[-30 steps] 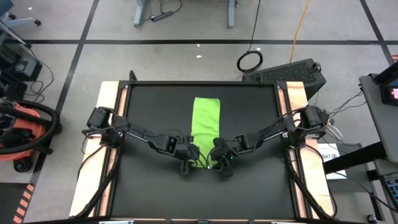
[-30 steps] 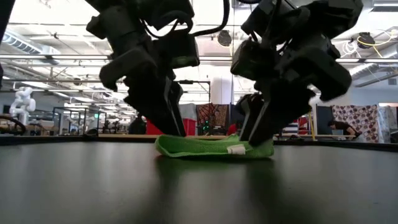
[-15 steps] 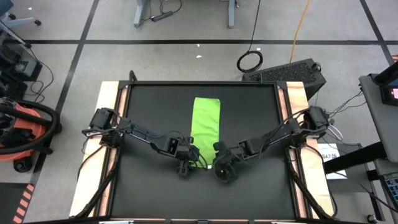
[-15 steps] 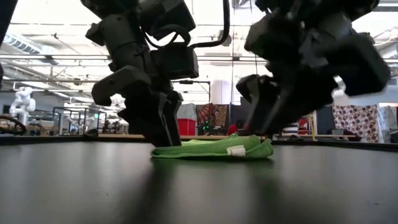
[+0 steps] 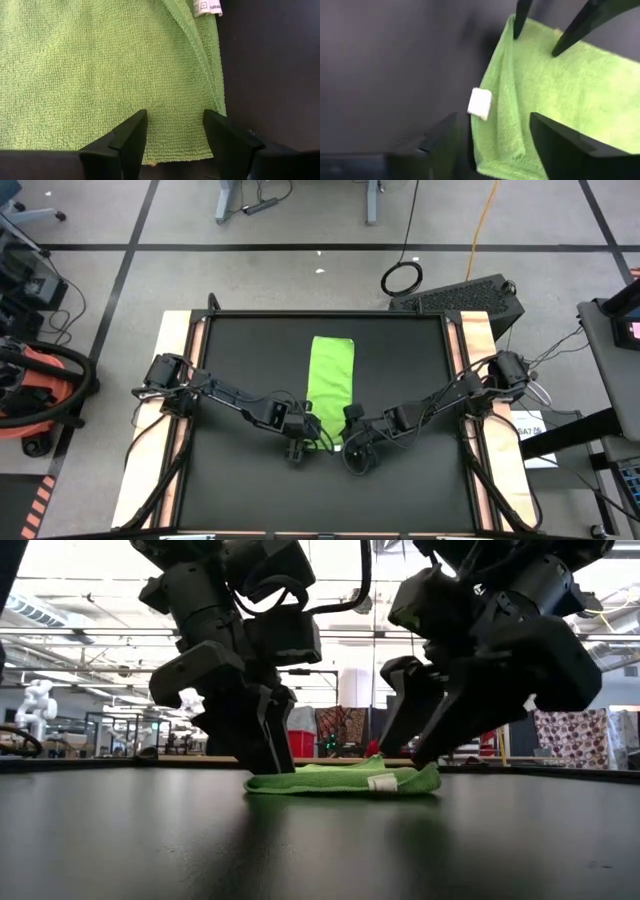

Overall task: Roll towel
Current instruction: Roll the green towel

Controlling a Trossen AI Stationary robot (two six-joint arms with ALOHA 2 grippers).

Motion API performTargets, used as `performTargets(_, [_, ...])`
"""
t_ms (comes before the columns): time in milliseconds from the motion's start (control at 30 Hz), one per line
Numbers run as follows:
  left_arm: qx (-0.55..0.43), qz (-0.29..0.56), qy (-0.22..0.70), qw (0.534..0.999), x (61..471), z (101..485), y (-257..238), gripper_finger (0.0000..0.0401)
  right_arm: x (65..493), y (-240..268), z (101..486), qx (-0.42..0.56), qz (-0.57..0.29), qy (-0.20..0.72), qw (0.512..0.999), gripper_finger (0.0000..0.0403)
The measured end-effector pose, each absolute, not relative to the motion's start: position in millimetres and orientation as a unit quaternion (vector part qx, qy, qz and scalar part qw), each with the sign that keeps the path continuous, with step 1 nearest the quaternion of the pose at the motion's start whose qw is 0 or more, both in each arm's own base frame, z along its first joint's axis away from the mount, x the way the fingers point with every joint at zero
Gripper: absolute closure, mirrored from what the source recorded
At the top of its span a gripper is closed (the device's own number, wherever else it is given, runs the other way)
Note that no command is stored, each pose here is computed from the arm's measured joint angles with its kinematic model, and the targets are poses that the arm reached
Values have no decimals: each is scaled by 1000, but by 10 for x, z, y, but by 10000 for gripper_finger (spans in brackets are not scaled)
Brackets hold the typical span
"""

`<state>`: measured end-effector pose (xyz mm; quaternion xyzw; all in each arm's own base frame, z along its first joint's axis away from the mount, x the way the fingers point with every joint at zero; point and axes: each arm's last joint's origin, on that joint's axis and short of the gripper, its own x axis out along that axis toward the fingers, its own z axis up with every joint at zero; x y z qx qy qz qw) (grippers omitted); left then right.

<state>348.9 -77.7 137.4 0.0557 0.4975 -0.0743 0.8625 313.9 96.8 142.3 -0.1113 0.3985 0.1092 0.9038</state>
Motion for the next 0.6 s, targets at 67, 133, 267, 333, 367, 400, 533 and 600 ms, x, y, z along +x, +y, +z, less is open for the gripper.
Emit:
performTargets(67, [54,-74,497,863,3489,1374,-777,198,3132,978,1418,-108,117,402,902,141])
performTargets(133, [51,-72,498,863,3489,1374,-777,198,3125,976,1400,-109,117,409,898,128])
performTargets(267, [44,-68,498,863,3491,1375,-774,198,3115,972,1307,-113,117,431,887,136])
performTargets(333, [44,-68,497,864,3493,1376,-772,198,3118,974,1280,-114,117,434,886,149])
performTargets(367, [44,-67,497,864,3494,1376,-768,198,3118,976,1269,-115,117,436,885,156])
performTargets(400, [43,-67,497,864,3496,1376,-763,198,3118,978,1263,-116,115,437,885,164])
performTargets(533, [42,-66,497,864,3497,1376,-754,198,3120,971,1263,-129,99,435,886,197])
performTargets(600, [42,-66,497,864,3497,1376,-754,198,3121,968,1263,-134,99,434,885,216])
